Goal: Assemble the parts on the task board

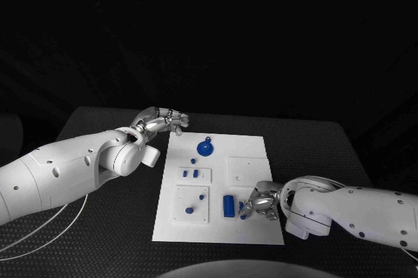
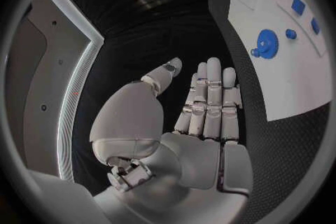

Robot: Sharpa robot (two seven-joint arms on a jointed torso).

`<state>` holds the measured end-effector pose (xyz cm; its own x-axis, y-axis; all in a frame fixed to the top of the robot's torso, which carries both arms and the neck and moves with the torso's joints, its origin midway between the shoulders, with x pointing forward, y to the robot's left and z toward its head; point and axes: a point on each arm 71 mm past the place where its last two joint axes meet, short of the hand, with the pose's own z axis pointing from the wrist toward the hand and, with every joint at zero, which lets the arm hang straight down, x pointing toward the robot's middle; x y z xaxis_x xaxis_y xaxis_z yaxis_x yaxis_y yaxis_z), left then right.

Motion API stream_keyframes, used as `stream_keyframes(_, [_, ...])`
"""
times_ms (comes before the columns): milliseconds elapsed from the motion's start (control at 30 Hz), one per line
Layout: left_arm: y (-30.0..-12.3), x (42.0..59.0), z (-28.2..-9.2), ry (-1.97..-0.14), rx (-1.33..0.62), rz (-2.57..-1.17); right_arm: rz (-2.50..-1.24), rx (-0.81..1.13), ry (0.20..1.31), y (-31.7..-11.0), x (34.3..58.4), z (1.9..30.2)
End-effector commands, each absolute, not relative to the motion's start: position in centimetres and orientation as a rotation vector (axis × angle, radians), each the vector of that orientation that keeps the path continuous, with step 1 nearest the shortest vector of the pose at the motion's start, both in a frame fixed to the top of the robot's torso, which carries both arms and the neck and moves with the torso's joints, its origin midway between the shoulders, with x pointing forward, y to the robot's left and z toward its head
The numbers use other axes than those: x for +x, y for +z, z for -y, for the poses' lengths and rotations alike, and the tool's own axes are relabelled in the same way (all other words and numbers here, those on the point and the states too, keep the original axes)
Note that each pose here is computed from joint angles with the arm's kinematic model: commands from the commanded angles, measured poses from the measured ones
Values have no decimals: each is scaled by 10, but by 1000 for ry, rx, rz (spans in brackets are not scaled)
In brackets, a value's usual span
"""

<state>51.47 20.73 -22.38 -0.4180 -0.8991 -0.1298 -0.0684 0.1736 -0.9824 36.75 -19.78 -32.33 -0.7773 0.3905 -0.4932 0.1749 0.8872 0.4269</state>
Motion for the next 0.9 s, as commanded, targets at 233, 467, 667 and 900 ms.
stream_keyframes(233, [-223, 514, -206, -1353, -932, -1669, -2530, 264, 523, -325, 362, 196])
stream_keyframes(467, [-223, 514, -206, -1353, -932, -1668, -2513, 223, 494, -325, 364, 196])
stream_keyframes(667, [-223, 514, -206, -1355, -931, -1670, -2492, 243, 486, -325, 366, 196])
stream_keyframes(900, [-223, 514, -206, -1354, -931, -1669, -2467, 270, 462, -325, 370, 198])
